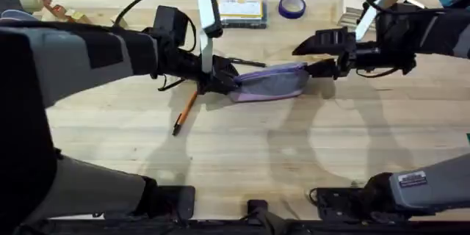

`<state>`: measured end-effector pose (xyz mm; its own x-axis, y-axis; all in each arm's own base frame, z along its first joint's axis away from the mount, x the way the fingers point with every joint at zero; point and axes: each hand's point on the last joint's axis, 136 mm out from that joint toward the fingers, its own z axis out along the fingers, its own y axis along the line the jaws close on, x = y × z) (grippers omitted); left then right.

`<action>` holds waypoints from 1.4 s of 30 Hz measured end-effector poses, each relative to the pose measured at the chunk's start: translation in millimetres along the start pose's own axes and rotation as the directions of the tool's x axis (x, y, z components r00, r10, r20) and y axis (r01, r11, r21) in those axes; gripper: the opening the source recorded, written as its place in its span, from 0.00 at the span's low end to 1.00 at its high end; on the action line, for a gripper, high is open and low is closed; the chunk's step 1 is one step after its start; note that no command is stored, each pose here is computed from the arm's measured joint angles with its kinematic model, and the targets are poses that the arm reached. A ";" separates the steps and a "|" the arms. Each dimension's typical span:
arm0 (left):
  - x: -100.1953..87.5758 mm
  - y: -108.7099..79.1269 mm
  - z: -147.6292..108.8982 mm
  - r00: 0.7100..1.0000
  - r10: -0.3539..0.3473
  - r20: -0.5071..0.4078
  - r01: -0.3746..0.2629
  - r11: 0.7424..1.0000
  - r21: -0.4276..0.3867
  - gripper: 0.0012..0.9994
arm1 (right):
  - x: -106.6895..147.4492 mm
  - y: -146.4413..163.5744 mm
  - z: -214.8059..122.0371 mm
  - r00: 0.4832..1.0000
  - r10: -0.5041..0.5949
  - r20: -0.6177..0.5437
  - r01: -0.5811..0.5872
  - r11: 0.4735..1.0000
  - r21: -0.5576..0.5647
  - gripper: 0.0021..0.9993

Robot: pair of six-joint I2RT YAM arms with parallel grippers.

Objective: Unzip the bag, pick up the pens from the table one at a time and place them inside, then zip the bag closed.

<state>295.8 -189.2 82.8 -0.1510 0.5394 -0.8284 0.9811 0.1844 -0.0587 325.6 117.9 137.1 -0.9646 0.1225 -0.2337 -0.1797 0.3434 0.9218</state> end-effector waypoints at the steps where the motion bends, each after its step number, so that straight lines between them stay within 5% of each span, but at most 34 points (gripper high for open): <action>1: 0.0 0.0 0.0 1.000 0.000 0.000 0.000 1.000 0.000 0.04 | -0.8 0.5 -2.1 1.000 0.005 0.006 -0.005 1.000 -0.007 1.00; 20: 0.4 -0.4 -0.1 1.000 -0.003 -0.001 0.003 1.000 0.001 0.04 | -3.7 17.3 -15.3 0.998 0.037 0.041 -0.033 0.995 -0.098 1.00; 26: 0.2 -0.1 -0.3 1.000 -0.002 0.000 0.002 1.000 0.000 0.04 | 5.0 59.8 -27.4 0.998 -0.024 0.061 0.031 0.993 -0.116 1.00; 35: 0.2 -0.1 -0.3 1.000 -0.002 0.000 0.002 1.000 0.000 0.04 | 25.9 76.1 -37.7 0.996 -0.064 0.063 0.063 0.998 0.025 1.00; 42: 0.2 -0.1 -0.3 1.000 -0.002 0.000 0.002 1.000 0.000 0.04 | 39.5 87.7 -54.2 0.974 -0.205 0.091 0.181 0.958 0.221 1.00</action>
<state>295.6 -188.8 82.8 -0.1531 0.5390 -0.8283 0.9808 0.1852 -0.0608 261.3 102.4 225.5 -0.8854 0.1336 -0.4452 -0.3044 0.5572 0.7725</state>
